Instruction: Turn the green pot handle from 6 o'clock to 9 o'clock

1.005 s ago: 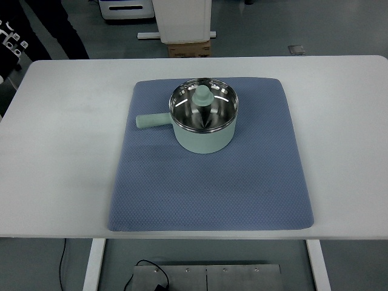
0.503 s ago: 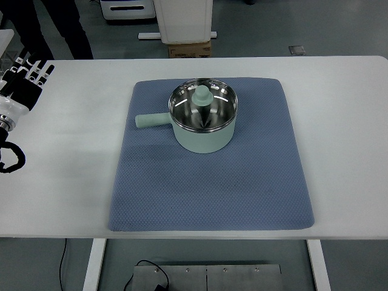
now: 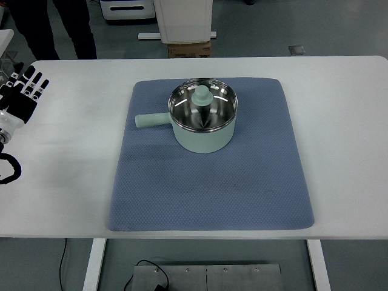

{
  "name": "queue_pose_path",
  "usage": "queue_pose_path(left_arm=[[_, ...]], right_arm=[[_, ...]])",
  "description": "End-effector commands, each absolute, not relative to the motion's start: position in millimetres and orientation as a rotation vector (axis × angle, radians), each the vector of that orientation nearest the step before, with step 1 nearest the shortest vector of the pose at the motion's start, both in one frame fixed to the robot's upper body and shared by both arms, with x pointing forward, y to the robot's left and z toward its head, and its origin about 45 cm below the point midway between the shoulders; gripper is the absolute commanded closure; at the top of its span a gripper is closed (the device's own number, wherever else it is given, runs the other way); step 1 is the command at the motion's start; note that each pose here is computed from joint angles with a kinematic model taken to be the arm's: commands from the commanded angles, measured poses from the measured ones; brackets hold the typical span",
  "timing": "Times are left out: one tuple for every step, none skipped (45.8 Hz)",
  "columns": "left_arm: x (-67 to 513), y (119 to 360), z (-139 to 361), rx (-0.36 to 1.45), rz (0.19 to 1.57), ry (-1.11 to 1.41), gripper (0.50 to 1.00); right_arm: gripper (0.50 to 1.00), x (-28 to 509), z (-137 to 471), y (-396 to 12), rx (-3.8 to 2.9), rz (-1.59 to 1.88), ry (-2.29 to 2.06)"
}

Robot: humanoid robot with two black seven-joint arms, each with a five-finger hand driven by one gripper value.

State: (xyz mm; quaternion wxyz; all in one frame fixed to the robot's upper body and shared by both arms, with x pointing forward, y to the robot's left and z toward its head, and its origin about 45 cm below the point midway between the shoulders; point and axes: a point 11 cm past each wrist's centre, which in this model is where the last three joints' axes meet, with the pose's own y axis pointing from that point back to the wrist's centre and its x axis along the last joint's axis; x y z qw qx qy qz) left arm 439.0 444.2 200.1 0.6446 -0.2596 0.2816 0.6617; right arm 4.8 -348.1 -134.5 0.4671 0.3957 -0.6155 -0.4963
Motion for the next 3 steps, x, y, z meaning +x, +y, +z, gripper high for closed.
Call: queue_pose_path(left_arm=[[440.6, 441.9, 201.1, -0.596, 1.501, 0.641, 0.5], [441.2, 441.0, 201.4, -0.597, 1.499, 0.642, 0.5], [441.2, 441.0, 201.4, -0.597, 1.499, 0.642, 0.5]], right_arm=[[0.5, 12.8, -134.0, -348.1, 0.983, -1.21, -1.518], [0.5, 14.8, -133.9, -348.1, 0.986, -1.208, -1.522], [0.5, 17.0, -133.8, -348.1, 0.989, -1.208, -1.529]])
